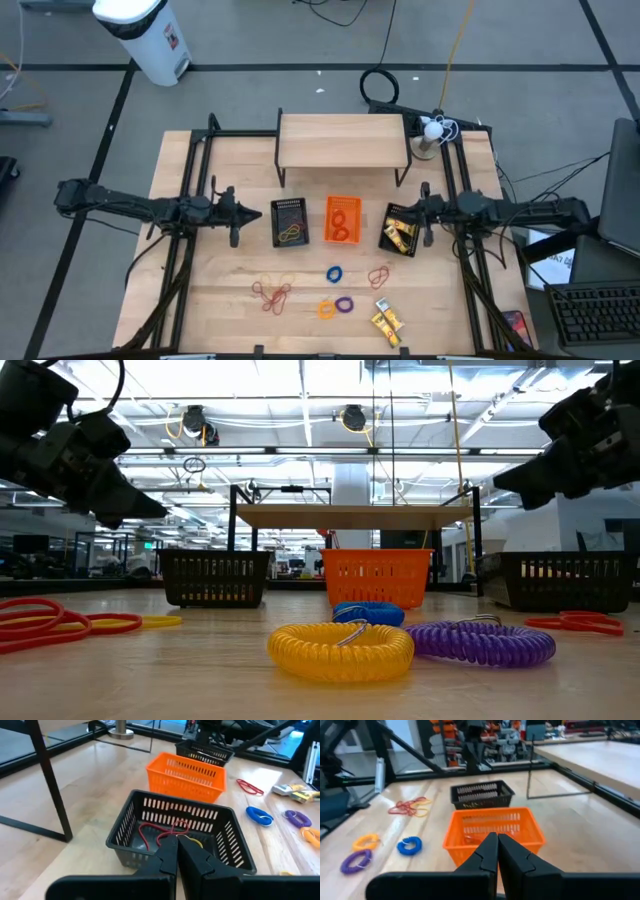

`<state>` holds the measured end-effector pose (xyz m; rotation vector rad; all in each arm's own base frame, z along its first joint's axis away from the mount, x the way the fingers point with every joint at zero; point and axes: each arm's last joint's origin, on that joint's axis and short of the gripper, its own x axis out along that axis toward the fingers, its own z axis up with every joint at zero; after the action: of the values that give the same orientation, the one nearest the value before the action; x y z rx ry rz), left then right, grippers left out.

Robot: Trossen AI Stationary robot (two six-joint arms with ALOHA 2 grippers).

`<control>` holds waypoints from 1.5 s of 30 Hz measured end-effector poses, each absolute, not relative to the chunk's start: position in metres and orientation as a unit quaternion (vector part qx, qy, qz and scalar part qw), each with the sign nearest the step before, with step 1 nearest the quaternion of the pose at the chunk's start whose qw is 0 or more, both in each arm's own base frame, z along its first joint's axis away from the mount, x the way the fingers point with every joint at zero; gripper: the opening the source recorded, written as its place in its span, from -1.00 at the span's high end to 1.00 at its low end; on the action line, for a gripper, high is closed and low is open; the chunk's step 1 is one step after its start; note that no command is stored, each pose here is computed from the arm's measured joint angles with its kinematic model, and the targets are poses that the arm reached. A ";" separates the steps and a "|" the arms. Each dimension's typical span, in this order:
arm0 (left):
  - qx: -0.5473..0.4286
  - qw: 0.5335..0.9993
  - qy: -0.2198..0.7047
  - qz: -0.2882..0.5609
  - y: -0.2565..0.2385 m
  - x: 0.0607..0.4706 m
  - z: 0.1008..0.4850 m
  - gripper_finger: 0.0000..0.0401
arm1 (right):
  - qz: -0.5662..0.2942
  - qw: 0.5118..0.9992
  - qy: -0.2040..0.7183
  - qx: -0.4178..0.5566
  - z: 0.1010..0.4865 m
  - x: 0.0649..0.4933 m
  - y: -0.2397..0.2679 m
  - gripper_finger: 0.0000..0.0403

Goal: Pick & Place Office Desk Supplies
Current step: Put the red rubber band into the left black bin

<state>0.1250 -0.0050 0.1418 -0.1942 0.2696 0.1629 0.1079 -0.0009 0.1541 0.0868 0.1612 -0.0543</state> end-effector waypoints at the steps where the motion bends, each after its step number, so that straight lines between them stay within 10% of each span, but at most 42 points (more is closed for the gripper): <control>1: -0.096 0.983 0.134 0.085 -0.005 0.125 0.142 0.95 | -0.028 0.995 0.084 0.044 0.154 0.109 -0.001 0.99; 22: -0.139 0.977 0.133 0.095 -0.009 0.130 0.155 0.99 | -0.028 0.996 0.067 0.043 0.157 0.111 -0.001 0.98; 32: -0.104 0.928 0.339 0.118 -0.057 0.169 0.203 0.99 | -0.025 0.996 0.069 0.043 0.156 0.111 -0.001 0.98; 45: -0.120 0.858 0.497 0.045 -0.142 0.206 0.168 0.61 | -0.024 0.996 0.075 0.030 0.155 0.111 -0.001 0.98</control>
<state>0.2062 -0.1422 0.1679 -0.2522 1.0444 0.0948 0.1113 -0.0007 0.1552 0.0596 0.1506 -0.0483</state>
